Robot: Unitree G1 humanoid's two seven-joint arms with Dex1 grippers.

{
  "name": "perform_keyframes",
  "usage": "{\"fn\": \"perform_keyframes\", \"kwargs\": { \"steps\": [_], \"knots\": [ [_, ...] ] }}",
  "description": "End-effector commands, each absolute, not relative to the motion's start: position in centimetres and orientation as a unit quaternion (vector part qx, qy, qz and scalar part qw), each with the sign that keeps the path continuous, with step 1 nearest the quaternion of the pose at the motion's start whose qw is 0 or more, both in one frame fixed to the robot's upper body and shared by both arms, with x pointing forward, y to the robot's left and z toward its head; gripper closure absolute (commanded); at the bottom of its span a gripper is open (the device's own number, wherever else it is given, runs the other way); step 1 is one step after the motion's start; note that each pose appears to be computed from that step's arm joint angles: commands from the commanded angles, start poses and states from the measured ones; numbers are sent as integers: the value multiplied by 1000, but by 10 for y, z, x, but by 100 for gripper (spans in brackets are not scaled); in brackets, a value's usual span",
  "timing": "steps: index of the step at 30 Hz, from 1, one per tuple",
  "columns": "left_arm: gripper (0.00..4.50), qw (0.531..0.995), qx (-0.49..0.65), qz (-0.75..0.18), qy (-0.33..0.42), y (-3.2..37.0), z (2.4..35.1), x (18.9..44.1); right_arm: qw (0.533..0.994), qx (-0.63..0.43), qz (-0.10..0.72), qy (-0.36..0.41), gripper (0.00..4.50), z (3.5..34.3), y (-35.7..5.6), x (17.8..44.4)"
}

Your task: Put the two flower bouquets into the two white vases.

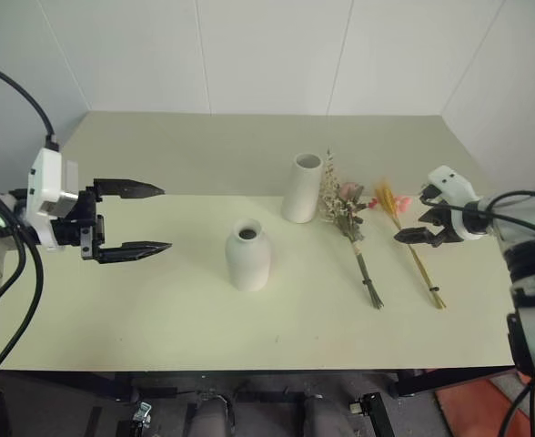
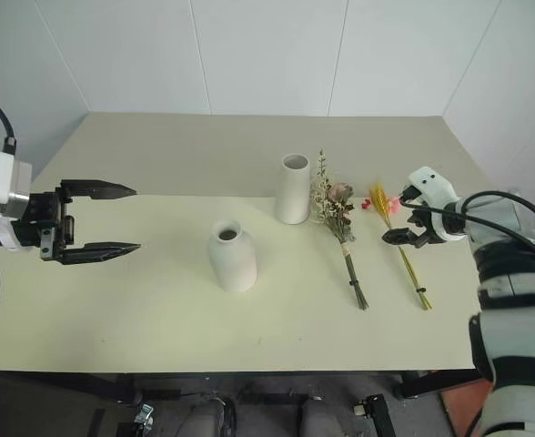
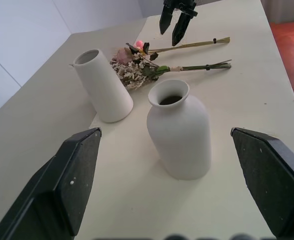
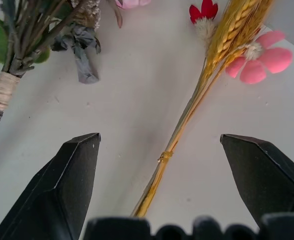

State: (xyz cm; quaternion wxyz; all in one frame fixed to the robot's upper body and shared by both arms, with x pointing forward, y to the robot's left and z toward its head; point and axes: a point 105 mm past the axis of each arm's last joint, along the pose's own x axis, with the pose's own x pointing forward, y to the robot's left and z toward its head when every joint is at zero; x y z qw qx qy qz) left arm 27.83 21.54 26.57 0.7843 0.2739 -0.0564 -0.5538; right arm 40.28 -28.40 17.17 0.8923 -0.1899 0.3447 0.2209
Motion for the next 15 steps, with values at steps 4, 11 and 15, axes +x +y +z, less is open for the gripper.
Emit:
{"fn": "perform_keyframes", "kwargs": {
  "steps": [4, 11, 15],
  "knots": [
    [0, 783, 288, -547, -71, 217, 270, 277, 891, -187, 170, 376, 1, 168, -297, 407],
    [0, 782, 288, -548, -71, 215, 270, 277, 895, -170, 163, 378, 18, 156, -292, 413],
    [0, 785, 285, -545, -73, 216, 270, 276, 901, -173, 143, 370, 106, 155, -290, 419]
  ]
}}
